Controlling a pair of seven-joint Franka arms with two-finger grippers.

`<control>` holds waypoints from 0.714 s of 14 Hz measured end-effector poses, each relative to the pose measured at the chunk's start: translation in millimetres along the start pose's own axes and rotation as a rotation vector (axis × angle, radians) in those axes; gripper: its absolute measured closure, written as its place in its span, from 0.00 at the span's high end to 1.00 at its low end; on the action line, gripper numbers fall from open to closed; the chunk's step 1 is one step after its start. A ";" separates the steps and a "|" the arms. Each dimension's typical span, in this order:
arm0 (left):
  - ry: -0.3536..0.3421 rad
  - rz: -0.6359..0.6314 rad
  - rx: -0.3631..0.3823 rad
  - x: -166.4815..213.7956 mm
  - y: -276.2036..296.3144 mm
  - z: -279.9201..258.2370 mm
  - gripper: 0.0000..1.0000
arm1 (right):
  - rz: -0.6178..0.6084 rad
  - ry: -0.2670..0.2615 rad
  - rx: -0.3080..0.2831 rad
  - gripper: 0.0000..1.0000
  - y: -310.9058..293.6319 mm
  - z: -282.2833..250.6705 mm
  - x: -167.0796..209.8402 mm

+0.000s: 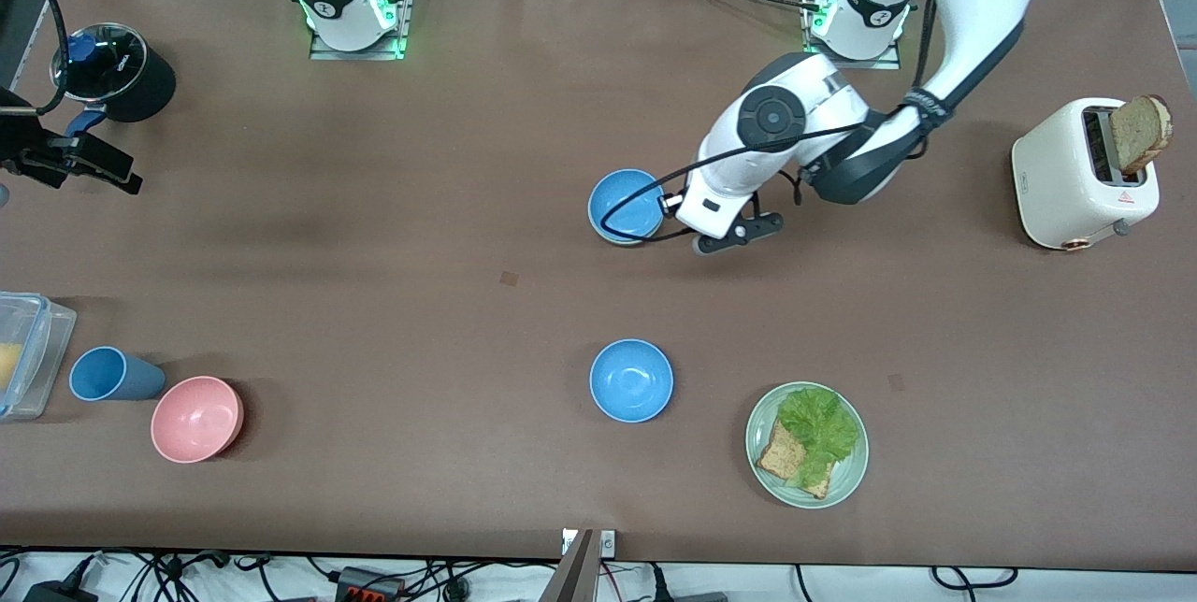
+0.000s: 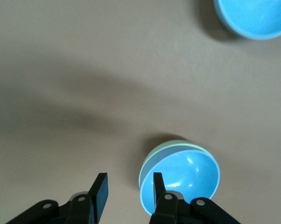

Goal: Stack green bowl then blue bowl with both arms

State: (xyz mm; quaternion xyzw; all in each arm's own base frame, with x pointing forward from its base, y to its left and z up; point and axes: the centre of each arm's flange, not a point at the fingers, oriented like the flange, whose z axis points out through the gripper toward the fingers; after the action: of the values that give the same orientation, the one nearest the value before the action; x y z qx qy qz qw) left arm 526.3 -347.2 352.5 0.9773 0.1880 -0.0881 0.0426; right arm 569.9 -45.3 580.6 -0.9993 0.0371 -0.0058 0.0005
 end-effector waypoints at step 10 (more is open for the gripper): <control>0.042 0.441 -0.013 89.8 -47.6 -100.0 1.00 | -0.017 0.000 0.000 1.00 0.0 0.0 0.0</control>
State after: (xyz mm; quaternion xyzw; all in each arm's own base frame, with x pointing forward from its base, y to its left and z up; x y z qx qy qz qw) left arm 606.2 -259.2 431.3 0.9961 -0.0290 -0.0549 0.0632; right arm 570.0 -45.2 580.7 -0.9996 0.0284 -0.0059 0.0005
